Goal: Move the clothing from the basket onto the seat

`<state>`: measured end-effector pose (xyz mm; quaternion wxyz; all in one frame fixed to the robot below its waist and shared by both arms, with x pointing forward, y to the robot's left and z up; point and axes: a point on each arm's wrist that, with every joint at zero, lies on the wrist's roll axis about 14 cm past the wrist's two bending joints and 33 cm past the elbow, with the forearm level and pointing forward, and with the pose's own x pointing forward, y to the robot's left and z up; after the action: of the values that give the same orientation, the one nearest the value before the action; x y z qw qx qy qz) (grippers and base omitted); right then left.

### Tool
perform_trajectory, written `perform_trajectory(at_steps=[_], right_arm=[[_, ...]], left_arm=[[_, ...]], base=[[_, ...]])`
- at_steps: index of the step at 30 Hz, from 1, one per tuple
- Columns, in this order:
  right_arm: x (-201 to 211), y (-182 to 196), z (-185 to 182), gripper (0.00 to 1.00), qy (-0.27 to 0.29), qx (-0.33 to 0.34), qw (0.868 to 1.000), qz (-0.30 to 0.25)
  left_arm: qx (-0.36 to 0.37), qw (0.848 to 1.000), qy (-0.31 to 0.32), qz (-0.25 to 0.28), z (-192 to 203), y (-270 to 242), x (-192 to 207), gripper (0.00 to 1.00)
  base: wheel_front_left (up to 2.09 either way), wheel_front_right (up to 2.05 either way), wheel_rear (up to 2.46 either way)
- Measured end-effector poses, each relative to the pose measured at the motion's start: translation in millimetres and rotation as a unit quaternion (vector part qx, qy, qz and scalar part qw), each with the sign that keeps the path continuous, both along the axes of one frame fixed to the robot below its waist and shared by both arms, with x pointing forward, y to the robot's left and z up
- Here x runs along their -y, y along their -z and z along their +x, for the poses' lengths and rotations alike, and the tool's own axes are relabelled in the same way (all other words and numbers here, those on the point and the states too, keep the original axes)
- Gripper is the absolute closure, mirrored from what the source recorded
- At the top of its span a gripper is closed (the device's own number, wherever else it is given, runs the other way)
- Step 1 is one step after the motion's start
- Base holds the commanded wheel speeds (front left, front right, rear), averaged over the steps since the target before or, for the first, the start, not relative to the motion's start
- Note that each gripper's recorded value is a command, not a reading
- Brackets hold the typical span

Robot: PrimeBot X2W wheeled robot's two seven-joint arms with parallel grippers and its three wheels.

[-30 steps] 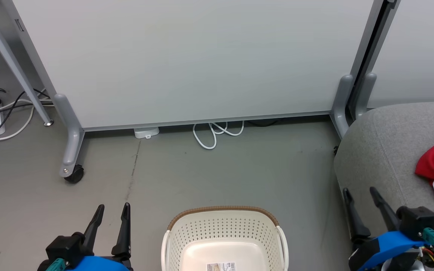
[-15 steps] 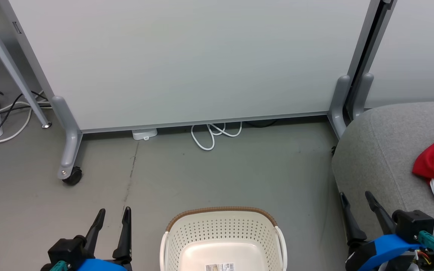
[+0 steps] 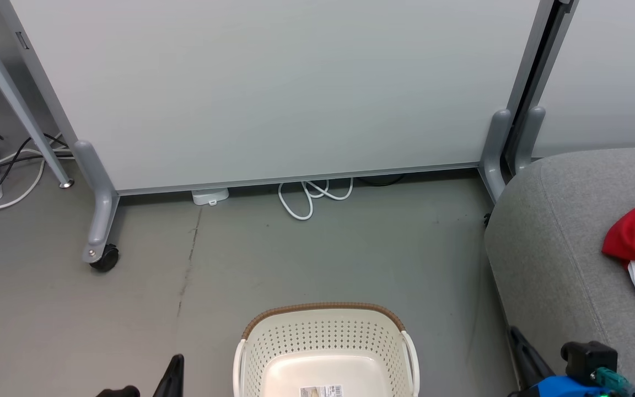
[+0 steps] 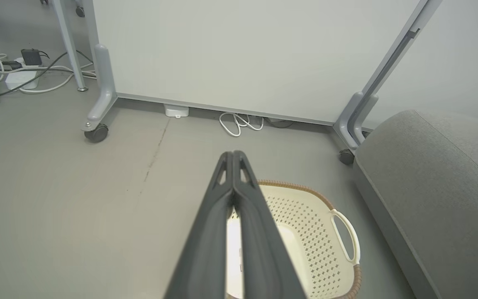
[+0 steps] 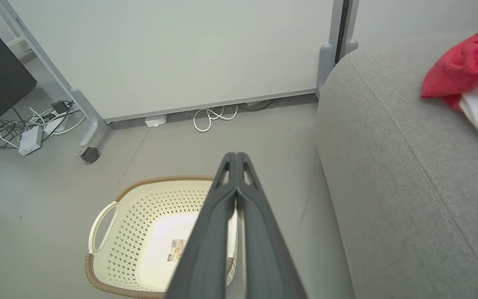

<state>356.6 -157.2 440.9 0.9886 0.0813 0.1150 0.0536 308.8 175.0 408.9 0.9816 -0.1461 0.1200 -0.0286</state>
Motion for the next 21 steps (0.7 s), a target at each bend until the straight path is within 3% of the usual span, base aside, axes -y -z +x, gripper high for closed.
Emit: perform_trajectory(at_steps=[6, 21], right_arm=[[0.7, 20.4, -10.9, 1.00, 0.003, -0.035, 0.999, 0.003], [8.6, 13.4, -6.8, 1.00, 0.054, -0.040, 0.988, 0.141]], left_arm=[[-0.035, 0.999, -0.004, -0.008, -14.5, 19.6, 2.9, 1.00], [-0.038, 0.989, -0.067, -0.125, -0.7, 8.7, -8.2, 1.00]], base=[[0.00, 0.00, 0.00], [0.00, 0.00, 0.00]])
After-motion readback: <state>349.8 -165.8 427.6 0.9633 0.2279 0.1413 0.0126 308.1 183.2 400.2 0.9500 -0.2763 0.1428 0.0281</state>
